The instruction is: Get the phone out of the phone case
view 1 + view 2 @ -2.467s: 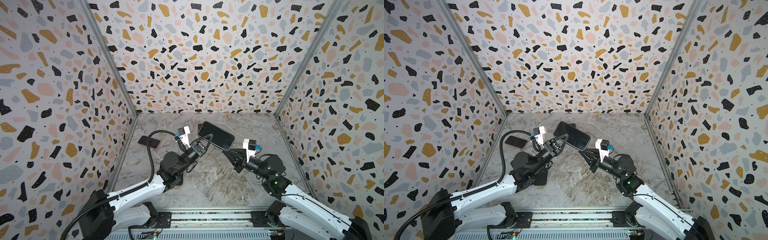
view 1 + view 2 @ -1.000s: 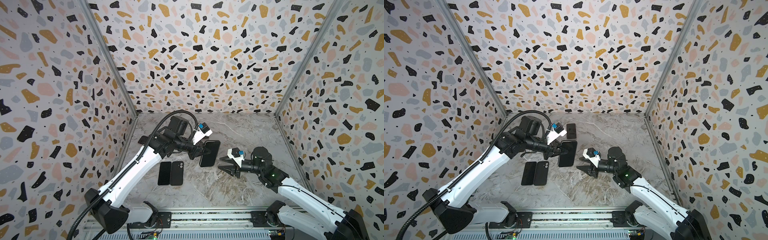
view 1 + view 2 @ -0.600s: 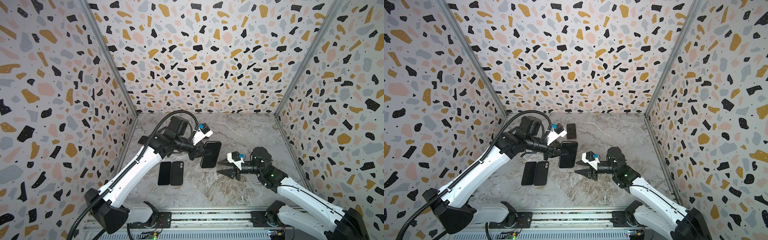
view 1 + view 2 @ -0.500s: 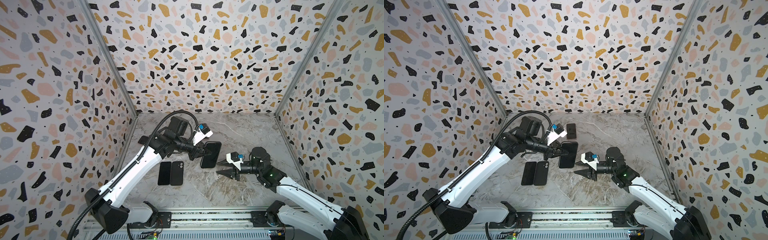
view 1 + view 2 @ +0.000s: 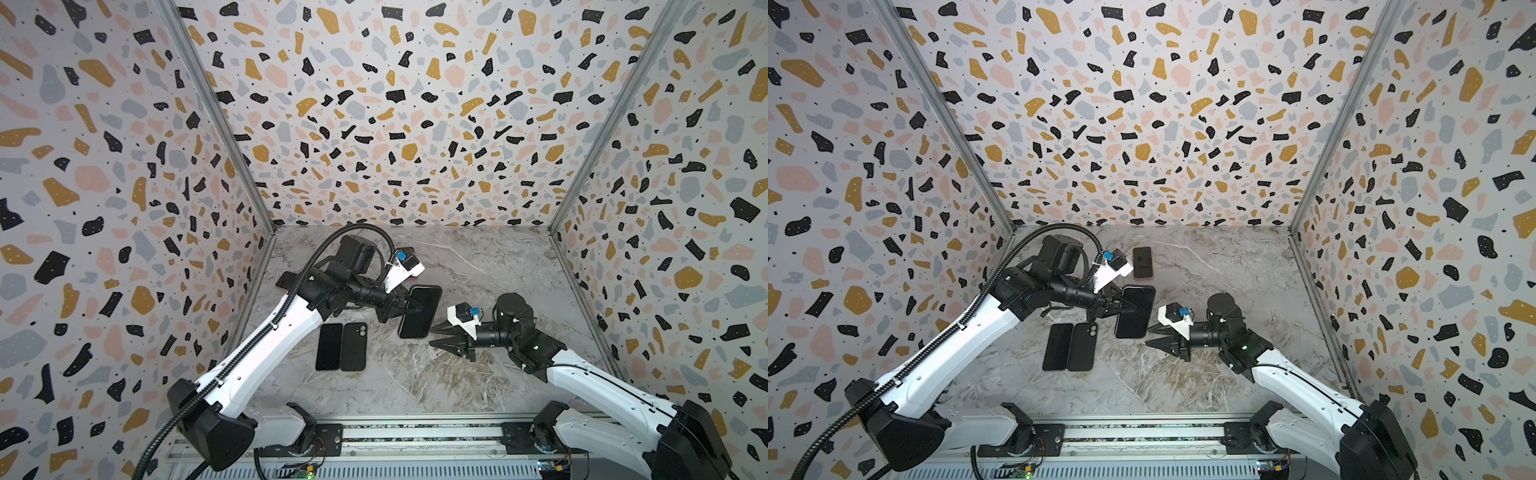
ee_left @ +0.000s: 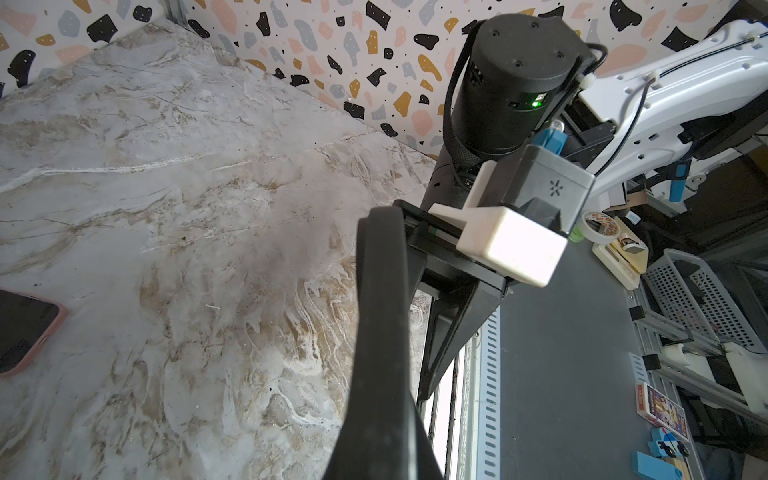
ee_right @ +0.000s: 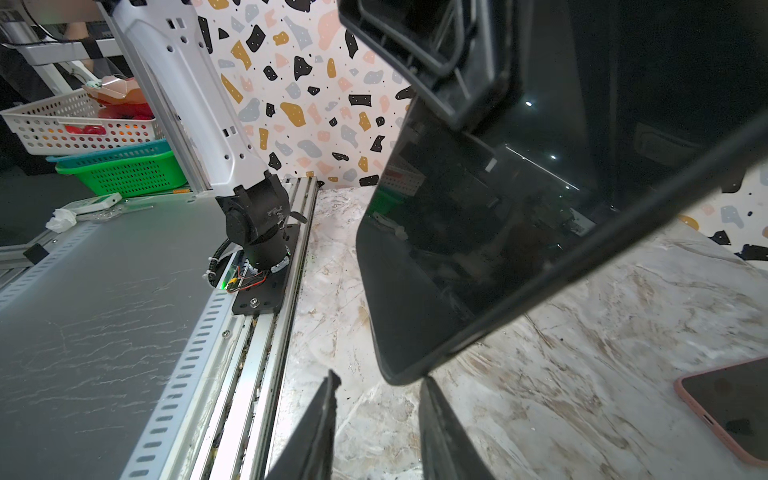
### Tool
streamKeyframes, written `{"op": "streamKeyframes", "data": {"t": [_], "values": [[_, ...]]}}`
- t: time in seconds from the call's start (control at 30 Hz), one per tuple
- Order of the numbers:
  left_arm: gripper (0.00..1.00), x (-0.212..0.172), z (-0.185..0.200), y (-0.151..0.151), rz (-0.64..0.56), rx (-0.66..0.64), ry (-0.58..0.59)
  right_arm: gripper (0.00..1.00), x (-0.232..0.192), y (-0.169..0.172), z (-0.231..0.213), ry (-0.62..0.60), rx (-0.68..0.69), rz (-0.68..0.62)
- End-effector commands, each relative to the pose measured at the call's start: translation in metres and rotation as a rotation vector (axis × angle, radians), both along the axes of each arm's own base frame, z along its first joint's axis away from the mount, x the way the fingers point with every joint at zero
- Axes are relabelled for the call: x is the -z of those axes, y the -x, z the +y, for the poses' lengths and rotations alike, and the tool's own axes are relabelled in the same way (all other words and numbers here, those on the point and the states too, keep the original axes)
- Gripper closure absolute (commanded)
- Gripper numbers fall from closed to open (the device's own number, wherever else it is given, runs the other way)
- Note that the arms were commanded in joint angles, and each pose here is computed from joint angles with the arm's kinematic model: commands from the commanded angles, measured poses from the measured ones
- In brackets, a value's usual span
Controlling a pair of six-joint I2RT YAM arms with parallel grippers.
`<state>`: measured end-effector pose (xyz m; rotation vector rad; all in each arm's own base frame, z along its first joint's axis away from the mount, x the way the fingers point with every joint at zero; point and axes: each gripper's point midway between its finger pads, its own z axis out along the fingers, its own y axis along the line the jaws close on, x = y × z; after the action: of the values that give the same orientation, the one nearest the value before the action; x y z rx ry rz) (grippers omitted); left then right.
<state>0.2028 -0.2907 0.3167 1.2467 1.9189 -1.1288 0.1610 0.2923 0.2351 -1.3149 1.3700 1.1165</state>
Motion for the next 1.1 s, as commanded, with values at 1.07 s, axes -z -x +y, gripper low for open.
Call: {"op": "streamKeyframes", "data": {"t": [1.07], "values": [[1.0, -0.029, -0.011, 0.003, -0.051, 0.036, 0.148, 0.67, -0.012, 0.016, -0.002, -0.064, -0.064, -0.07]]}}
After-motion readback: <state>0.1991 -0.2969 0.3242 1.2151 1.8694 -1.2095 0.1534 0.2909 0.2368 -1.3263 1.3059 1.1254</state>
